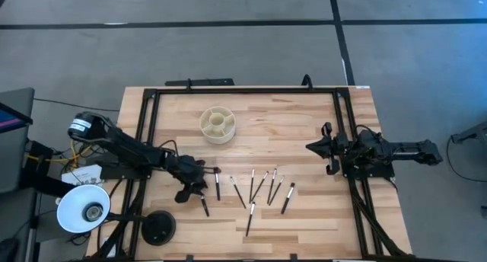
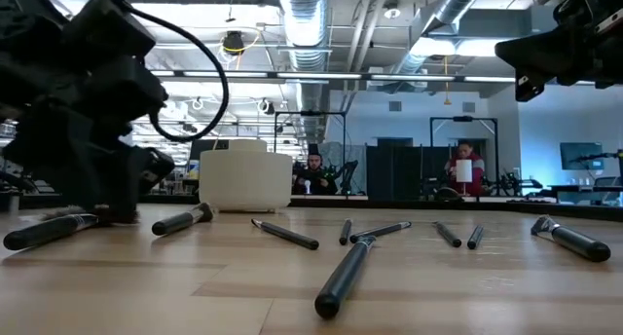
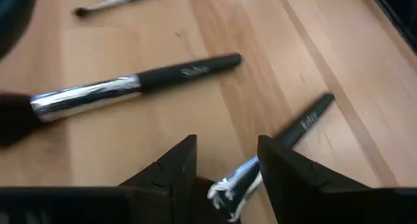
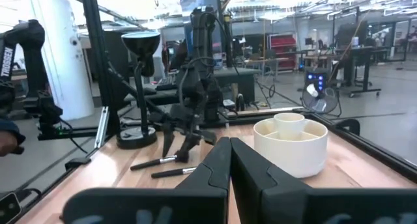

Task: Sort items
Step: Put the black highlighter brush in the white organizer

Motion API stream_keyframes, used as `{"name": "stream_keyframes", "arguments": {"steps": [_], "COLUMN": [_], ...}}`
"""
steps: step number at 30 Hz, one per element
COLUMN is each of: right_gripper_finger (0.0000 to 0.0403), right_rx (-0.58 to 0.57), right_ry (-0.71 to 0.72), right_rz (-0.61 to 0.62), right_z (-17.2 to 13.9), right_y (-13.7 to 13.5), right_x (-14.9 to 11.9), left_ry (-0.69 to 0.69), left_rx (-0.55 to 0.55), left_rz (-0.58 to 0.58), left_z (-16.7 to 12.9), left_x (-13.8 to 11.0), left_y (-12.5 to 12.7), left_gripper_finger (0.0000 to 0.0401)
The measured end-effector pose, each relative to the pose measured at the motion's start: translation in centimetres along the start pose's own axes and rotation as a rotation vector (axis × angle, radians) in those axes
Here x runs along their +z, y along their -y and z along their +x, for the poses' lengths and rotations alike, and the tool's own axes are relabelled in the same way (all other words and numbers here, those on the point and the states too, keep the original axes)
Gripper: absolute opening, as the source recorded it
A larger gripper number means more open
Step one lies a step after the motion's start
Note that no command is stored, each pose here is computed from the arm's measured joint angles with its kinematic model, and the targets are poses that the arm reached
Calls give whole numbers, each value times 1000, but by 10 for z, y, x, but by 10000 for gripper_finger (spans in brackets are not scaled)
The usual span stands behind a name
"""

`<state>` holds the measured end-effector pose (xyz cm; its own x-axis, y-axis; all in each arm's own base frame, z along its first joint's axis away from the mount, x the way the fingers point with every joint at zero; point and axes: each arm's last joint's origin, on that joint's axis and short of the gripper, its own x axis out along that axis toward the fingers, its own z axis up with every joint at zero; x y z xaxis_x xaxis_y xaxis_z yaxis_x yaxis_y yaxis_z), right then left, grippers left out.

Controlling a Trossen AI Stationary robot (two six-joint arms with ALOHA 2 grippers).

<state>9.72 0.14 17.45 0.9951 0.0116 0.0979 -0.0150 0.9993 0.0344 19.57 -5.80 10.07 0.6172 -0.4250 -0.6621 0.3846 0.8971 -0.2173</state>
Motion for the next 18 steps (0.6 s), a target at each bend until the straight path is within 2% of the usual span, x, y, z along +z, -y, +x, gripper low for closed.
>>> {"name": "stream_keyframes", "arguments": {"steps": [6, 13, 18], "right_gripper_finger": [0, 0, 0], "right_rx": [1, 2, 1], "right_ry": [16, 17, 16], "right_rz": [42, 45, 45], "right_z": [0, 0, 0], "right_y": [0, 0, 0], "right_x": [2, 2, 2], "left_ry": [-6, -15, 84], "left_rx": [-18, -16, -13], "left_rz": [141, 210, 259], "left_z": [2, 1, -9], "left_x": [-1, -2, 10], "left_y": [6, 6, 9], "left_gripper_finger": [151, 150, 149]}}
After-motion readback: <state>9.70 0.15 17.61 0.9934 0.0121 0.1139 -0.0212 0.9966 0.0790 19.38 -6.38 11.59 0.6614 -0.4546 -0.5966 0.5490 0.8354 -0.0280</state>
